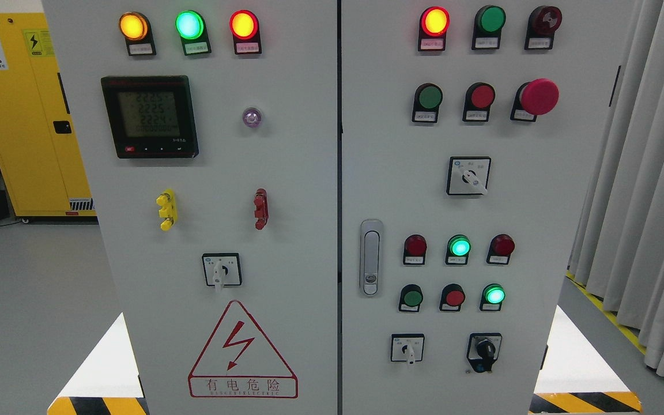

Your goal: Turn on light switch 1

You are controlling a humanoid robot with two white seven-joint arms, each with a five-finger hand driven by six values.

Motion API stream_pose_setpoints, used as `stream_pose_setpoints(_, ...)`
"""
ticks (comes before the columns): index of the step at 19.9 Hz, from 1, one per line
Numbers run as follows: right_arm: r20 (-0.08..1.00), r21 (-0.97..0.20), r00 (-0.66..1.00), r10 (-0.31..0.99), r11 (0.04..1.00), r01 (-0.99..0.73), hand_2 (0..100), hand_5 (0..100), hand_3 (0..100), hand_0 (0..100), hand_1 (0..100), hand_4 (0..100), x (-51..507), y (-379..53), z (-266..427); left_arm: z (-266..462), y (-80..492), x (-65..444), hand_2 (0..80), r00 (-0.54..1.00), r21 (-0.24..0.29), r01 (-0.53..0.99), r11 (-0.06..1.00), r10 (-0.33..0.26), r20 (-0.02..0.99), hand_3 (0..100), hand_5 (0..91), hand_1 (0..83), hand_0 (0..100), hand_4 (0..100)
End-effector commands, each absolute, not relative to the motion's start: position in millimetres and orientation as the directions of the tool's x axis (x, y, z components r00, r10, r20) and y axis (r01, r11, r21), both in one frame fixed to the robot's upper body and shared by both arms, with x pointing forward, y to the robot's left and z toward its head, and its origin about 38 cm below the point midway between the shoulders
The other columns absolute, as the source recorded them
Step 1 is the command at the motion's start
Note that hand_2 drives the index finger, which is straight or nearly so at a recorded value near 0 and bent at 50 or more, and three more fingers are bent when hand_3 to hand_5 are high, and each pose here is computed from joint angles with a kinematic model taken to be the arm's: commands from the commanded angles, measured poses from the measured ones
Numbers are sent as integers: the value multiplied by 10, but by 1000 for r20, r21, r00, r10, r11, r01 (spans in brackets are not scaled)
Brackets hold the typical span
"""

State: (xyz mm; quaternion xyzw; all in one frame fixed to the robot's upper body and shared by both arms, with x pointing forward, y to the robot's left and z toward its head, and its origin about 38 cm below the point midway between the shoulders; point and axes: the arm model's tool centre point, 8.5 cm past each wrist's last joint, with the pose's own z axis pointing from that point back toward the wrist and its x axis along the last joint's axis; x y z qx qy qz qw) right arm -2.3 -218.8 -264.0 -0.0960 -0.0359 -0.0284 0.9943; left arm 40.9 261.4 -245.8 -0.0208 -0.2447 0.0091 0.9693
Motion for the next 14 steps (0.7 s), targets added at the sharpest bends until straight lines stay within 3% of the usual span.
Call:
stream_pose_setpoints(1,77,-188,996,-50,980,63,40,0,0,0,500,0,-22,-2187,-2640,-1741,2844,1521,138,587,2,10,1000,-7,810,357,146,253,331,440)
stream_pose_setpoints(4,77,-188,996,-50,980,63,40,0,0,0,500,0,-22,-2187,-2640,-1328,2901,1970,173,443,24,30,999,-35,896,396,176,283,345,469)
stream_pose_setpoints(8,77,-188,996,-50,980,63,40,0,0,0,500,0,-22,-2187,-2640,-835,2904,2304,266,281,55,52,997,-67,957,536,396,347,360,622)
stream_pose_setpoints(12,77,-188,996,-50,980,63,40,0,0,0,500,0,-22,-2187,-2640,-433,2860,2374,368,167,73,60,996,-82,983,638,629,477,251,751)
stream_pose_setpoints(14,77,-188,996,-50,980,63,40,0,0,0,500,0,-22,-2187,-2640,-228,2830,2407,408,106,81,65,995,-87,991,679,693,539,209,795)
